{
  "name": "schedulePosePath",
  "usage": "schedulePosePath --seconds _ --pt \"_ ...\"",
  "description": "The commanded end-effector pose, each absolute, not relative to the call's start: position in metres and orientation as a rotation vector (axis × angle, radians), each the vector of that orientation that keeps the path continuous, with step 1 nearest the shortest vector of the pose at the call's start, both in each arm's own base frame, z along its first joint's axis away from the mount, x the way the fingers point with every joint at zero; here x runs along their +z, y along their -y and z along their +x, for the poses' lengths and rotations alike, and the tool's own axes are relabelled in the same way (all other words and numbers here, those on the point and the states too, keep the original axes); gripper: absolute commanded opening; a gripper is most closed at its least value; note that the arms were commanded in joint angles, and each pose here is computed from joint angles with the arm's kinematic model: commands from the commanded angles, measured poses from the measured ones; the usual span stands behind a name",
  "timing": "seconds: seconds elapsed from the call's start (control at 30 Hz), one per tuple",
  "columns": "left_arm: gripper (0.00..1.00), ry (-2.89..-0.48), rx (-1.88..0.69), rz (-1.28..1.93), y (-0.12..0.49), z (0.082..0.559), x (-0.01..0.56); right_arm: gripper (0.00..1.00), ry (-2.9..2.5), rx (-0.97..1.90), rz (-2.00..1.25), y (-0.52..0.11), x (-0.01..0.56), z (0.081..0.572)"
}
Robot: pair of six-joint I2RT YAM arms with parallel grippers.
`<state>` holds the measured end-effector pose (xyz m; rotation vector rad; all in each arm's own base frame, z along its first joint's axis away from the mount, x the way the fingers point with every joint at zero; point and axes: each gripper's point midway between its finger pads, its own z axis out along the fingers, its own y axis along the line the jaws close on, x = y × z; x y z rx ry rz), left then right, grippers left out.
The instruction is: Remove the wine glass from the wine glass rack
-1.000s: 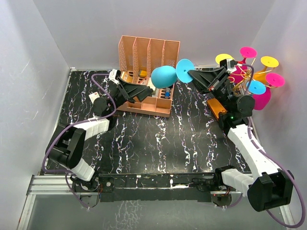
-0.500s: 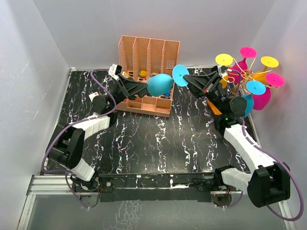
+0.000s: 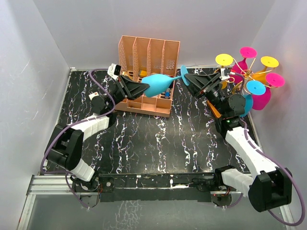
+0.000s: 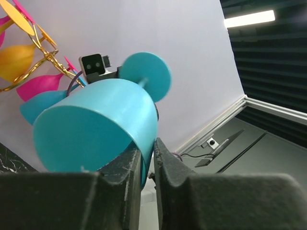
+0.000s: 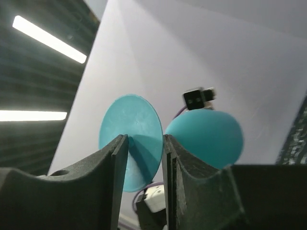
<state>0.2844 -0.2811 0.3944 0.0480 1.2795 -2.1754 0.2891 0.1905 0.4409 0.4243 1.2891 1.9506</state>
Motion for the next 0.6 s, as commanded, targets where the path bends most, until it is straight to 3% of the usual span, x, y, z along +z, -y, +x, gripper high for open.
schedulePosePath --seconds 0.0,0.07,0.27,0.4,0.57 --pt "0.07 -1.036 -2.155 0.255 0.262 0.239 0.434 0.43 -1.422 1.61 0.473 -0.18 0.393 0.307" --pt "0.01 -1.072 -2.142 0.243 0.263 0.242 0.426 0.51 -1.486 1.45 0.479 -0.171 0.367 0.312" --pt "0.0 -1.346 -2.013 0.133 0.258 0.257 0.371 0.79 -1.604 1.049 0.369 -0.142 0.312 0.306" --pt "0.0 -1.584 -1.801 0.014 0.244 0.258 0.333 0.87 -1.659 0.86 0.229 -0.13 0.29 0.298" --pt "0.0 -2.013 -1.136 -0.22 0.189 0.262 0.265 0.89 -1.715 0.768 0.081 -0.131 0.273 0.293"
